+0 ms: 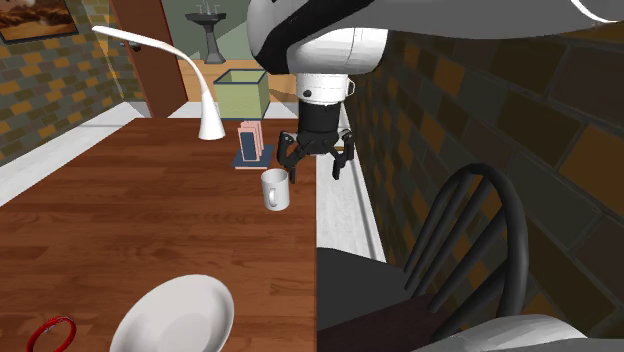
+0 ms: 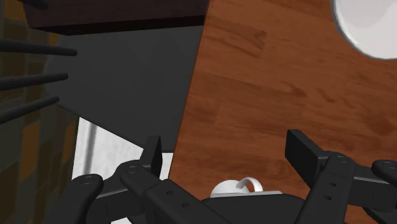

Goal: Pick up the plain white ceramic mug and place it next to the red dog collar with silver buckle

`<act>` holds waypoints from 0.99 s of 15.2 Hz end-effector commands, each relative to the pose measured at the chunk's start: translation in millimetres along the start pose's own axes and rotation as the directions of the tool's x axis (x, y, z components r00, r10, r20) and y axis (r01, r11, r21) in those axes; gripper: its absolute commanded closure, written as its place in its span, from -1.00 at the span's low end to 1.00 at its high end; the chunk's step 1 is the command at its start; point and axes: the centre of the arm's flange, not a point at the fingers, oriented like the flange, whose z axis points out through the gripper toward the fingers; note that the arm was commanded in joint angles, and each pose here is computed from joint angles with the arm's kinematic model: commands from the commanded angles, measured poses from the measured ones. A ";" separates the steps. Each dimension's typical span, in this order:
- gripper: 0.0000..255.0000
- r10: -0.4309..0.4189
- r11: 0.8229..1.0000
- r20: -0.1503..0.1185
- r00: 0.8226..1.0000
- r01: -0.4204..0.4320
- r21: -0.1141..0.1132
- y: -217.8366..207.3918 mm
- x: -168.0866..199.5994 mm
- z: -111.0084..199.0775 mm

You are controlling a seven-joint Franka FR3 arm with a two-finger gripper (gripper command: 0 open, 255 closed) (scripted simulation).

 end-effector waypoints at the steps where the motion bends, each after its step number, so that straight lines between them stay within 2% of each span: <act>1: -1.00 0.014 1.000 -0.007 1.000 -0.014 -0.009 -5.2 23.0 12.9; 15: -1.00 0.110 0.991 -0.051 0.993 -0.113 -0.069 -29.0 187.3 84.6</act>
